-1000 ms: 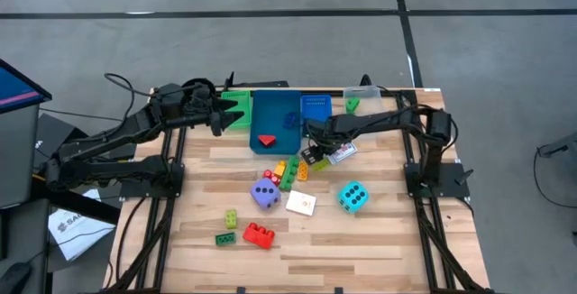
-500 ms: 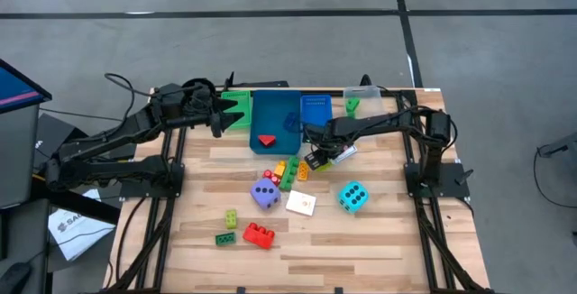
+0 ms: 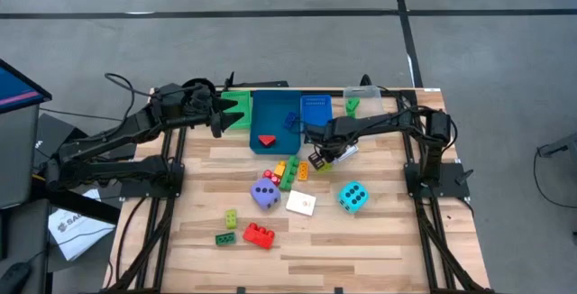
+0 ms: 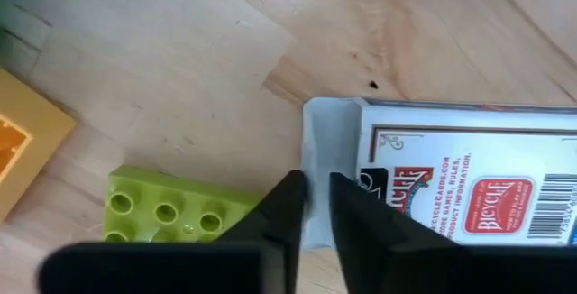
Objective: Pick & Place Toys
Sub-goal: Put the blue game card into the green bin
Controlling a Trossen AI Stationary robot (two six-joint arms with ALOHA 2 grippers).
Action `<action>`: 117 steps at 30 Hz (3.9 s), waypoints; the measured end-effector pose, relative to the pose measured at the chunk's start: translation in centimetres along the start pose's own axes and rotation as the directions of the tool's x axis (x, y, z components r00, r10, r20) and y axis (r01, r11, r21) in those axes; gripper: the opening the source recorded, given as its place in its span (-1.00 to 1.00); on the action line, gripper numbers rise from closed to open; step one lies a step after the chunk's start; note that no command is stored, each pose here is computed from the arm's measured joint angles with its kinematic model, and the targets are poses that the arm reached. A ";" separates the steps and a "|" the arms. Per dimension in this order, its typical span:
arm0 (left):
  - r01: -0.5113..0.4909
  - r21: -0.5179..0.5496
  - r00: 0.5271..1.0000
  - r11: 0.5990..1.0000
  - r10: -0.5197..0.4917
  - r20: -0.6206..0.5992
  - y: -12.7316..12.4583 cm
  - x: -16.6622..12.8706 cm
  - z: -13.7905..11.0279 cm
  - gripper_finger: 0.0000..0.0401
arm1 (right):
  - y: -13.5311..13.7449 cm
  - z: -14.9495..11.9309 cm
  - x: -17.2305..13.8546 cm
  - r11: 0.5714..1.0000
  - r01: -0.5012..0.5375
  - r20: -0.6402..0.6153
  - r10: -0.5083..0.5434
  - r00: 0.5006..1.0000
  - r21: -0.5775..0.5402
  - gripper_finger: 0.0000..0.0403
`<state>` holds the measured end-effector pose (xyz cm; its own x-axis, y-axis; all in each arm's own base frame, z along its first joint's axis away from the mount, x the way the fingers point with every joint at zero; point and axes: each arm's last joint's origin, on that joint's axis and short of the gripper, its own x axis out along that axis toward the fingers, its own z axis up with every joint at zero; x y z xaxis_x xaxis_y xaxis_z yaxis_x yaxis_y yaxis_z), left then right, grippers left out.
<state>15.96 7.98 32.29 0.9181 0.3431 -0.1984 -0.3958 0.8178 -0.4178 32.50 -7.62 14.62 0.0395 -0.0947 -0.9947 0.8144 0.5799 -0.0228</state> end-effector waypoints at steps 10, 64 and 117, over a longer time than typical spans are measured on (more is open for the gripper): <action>0.000 0.000 1.000 1.000 0.000 0.000 0.0 0.0 0.0 0.61 | 0.1 0.0 -0.1 1.000 -0.021 -0.015 0.021 1.000 0.019 -0.99; 0.160 0.049 0.983 0.986 -0.164 0.086 -0.8 0.3 1.2 0.61 | 1.1 1.0 -26.2 0.906 -0.267 0.514 0.408 0.755 -0.327 -1.00; 0.530 0.238 0.847 0.814 -0.493 -0.199 -5.8 8.5 3.0 0.61 | 3.1 -0.3 -27.2 0.570 -0.525 0.188 0.769 0.610 -0.632 -1.00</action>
<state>26.08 7.54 35.71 0.9690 -0.2045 -0.1389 0.1685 0.9575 -0.2342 33.77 -3.06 41.55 0.7594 0.2365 -0.6061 0.0778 0.8919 0.4456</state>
